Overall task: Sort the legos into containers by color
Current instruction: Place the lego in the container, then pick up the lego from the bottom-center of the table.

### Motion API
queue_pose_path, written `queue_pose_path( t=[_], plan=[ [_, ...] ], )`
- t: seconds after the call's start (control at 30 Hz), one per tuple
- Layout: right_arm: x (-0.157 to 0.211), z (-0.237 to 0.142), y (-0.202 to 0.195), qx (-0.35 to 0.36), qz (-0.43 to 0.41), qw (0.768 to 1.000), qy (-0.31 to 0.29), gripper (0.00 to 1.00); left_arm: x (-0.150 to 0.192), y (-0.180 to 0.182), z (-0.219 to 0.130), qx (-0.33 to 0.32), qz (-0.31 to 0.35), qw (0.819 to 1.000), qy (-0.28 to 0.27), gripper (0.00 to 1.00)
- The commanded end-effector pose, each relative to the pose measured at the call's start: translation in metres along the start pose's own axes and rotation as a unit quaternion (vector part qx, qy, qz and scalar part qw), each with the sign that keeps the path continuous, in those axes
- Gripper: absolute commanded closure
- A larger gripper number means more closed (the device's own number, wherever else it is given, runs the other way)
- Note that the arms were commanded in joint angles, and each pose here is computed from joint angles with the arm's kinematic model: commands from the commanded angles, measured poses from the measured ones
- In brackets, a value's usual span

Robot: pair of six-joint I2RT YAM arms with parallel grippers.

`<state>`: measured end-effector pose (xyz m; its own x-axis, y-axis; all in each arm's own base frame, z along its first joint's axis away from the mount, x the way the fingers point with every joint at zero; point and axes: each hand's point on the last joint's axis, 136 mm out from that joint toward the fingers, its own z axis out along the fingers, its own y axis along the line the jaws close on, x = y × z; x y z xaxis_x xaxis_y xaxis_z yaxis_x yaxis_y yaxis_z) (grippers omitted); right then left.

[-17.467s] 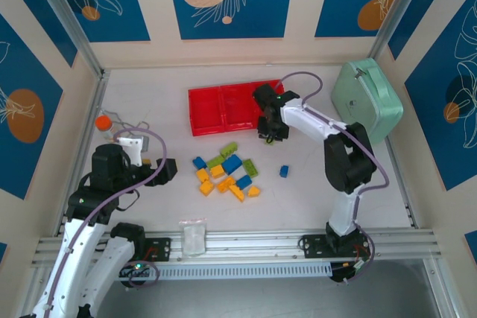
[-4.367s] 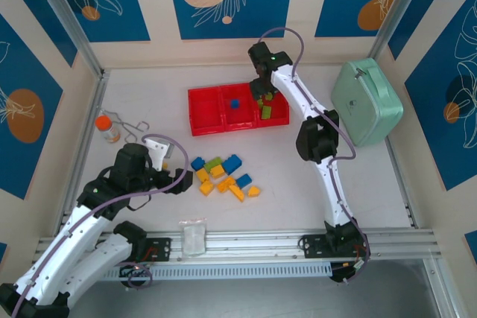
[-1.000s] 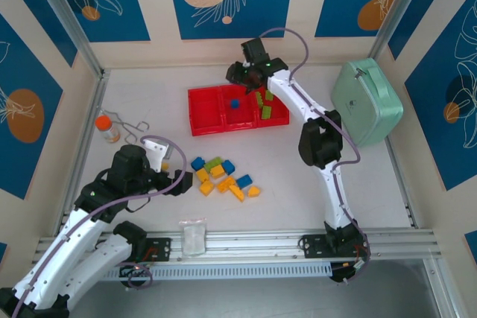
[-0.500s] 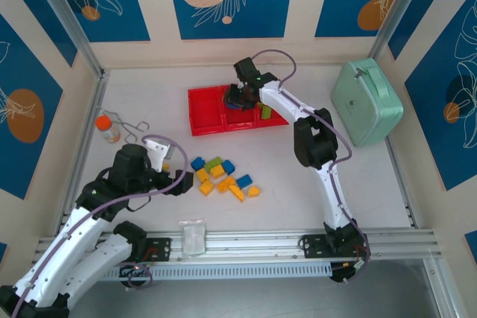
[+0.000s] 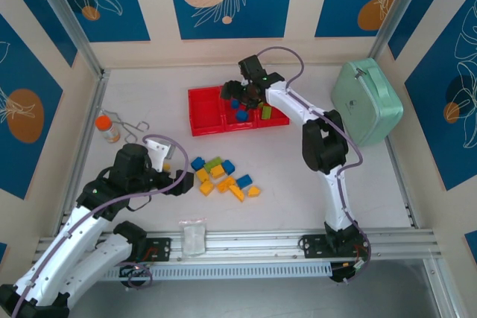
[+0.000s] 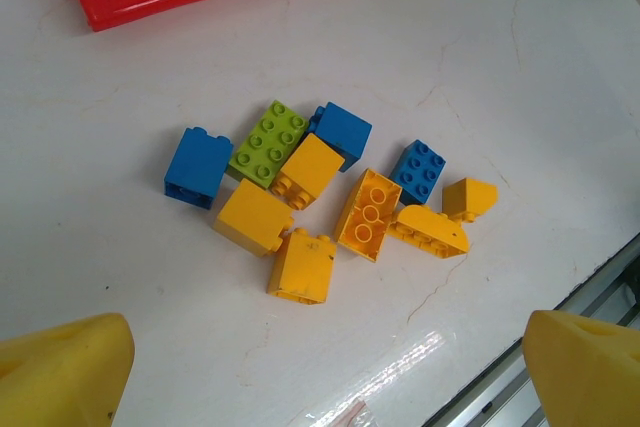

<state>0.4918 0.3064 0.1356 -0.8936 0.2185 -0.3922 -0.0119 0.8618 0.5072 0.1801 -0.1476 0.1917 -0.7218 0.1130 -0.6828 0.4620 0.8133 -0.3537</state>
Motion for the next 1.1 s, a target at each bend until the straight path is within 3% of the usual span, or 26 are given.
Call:
queue_pose_path(
  t=[0.0, 0.2, 0.5, 0.77, 0.9, 1.07],
  plan=[
    [-0.007, -0.039, 0.024, -0.027, -0.005, 1.000, -0.012, 0.19, 0.002, -0.004, 0.001, 0.013, 0.014, 1.000, 0.001, 0.01],
    [0.009, -0.088, 0.042, -0.020, -0.026, 0.999, -0.009, 0.18, 0.001, -0.004, 0.000, 0.011, 0.015, 1.000, -0.004, 0.01],
    [0.094, -0.137, 0.023, 0.000, -0.125, 0.991, 0.046, 0.08, 0.001, -0.003, 0.000, 0.007, 0.014, 1.000, -0.003, 0.01],
    [0.194, -0.165, -0.038, 0.093, -0.013, 0.981, 0.172, 0.04, 0.002, -0.001, 0.002, 0.004, 0.011, 1.000, 0.003, 0.01],
    [0.252, -0.164, -0.063, 0.158, 0.101, 0.952, 0.244, 0.05, 0.002, -0.001, 0.004, 0.004, 0.009, 1.000, 0.005, 0.01],
    [0.296, -0.153, -0.072, 0.228, 0.137, 0.931, 0.252, 0.05, 0.004, -0.002, 0.007, 0.010, 0.008, 1.000, 0.015, 0.01]
  ],
)
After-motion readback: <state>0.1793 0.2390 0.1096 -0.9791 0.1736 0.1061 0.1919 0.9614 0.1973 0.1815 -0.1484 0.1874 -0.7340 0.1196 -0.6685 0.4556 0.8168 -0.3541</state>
